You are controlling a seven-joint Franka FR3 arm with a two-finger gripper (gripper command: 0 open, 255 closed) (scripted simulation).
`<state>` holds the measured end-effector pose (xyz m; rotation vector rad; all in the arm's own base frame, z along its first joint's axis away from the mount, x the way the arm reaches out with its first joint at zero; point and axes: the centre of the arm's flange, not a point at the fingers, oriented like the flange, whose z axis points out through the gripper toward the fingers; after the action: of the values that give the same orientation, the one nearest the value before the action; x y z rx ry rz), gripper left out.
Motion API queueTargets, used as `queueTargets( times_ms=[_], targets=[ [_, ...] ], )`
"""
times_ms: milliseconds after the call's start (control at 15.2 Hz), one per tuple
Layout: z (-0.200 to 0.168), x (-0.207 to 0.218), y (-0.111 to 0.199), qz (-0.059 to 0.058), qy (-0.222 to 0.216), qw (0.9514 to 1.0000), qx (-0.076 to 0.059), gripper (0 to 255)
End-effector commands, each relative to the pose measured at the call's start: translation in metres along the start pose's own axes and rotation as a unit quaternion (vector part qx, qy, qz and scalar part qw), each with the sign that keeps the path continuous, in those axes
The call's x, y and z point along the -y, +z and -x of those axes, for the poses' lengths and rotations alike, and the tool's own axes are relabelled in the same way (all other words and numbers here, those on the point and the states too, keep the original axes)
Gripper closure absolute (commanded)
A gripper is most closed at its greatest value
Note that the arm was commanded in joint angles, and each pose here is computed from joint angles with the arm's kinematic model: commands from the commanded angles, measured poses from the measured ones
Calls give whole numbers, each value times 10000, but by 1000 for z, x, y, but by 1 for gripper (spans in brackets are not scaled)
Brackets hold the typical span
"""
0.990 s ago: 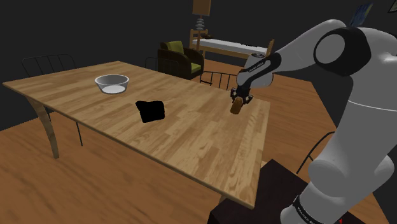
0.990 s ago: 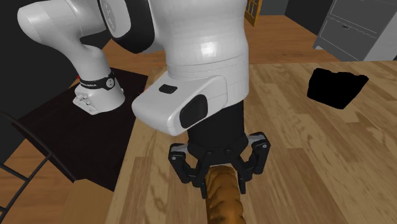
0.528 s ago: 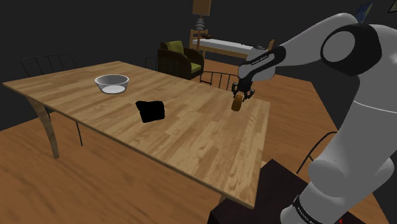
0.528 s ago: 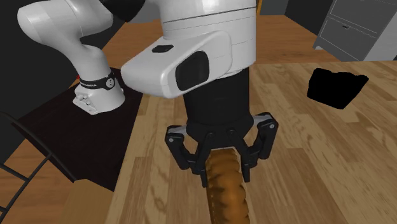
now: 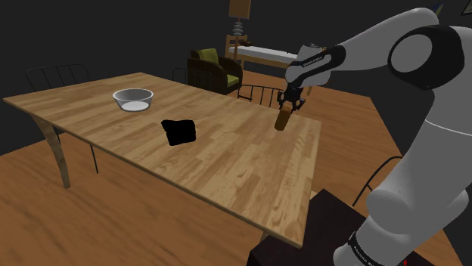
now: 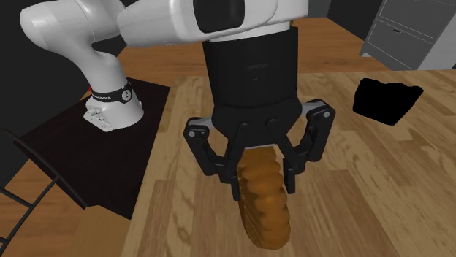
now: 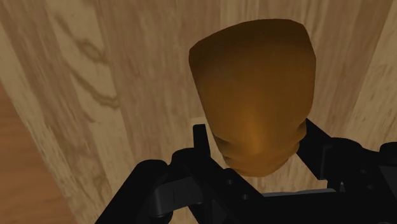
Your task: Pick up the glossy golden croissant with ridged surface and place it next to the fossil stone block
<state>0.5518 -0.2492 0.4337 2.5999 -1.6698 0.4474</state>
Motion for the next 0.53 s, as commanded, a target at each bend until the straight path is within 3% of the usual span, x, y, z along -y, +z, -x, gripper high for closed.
queueTargets(
  times_ms=[0, 462],
  targets=[
    [-2, 1, -11, -2, 1, 10000, -3, 255],
    [-11, 7, -46, -2, 1, 10000, -3, 255]
  ],
)
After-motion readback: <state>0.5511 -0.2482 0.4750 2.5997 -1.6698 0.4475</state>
